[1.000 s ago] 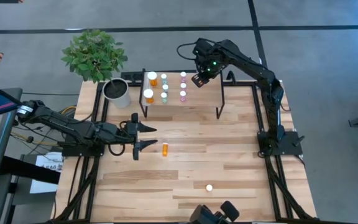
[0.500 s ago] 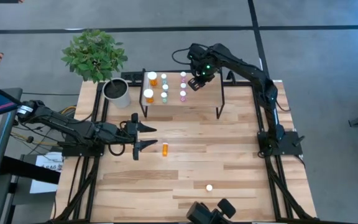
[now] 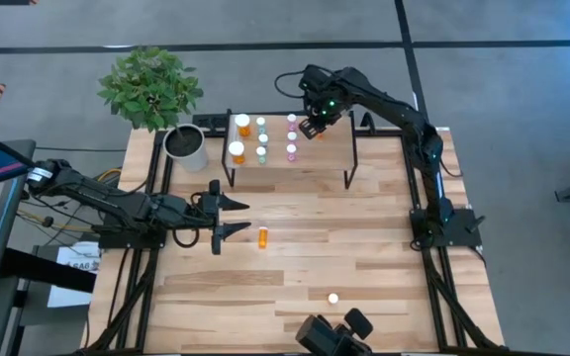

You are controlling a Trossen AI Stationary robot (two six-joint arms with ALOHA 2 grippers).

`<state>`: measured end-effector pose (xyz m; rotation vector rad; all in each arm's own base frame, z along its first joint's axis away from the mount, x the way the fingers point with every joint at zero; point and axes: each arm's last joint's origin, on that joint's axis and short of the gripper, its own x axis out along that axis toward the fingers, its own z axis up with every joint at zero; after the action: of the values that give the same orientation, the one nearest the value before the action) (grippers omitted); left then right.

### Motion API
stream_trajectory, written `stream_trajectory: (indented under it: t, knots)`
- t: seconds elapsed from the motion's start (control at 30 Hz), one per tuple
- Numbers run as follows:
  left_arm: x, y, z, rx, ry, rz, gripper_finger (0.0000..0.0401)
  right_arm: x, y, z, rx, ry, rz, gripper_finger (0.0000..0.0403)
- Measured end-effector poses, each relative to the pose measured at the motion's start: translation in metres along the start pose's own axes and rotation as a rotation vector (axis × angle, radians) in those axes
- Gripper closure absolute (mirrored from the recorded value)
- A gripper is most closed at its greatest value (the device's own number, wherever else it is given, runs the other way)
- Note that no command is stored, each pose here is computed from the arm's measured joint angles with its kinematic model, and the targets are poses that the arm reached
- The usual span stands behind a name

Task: Pick and place medicine bottles onto shelf by color
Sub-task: Put the bottom right small orange pill bottle on the shelf, then put the bottom small orange pill bottle on the shelf aligned with the other small orange pill bottle

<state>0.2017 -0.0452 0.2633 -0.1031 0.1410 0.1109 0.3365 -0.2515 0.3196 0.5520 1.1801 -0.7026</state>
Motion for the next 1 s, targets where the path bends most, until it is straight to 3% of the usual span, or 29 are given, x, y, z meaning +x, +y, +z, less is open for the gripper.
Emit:
stream_trajectory:
  t: [0.73, 1.0]
  knots:
    - [0.0, 0.0, 0.0, 0.0, 0.0, 0.0, 0.0189, -0.001, -0.001, 0.003, 0.016, -0.036, 0.003, 0.025]
    - [0.0, 0.0, 0.0, 0.0, 0.0, 0.001, 0.0189, -0.016, -0.001, 0.007, 0.018, -0.083, 0.013, 0.025]
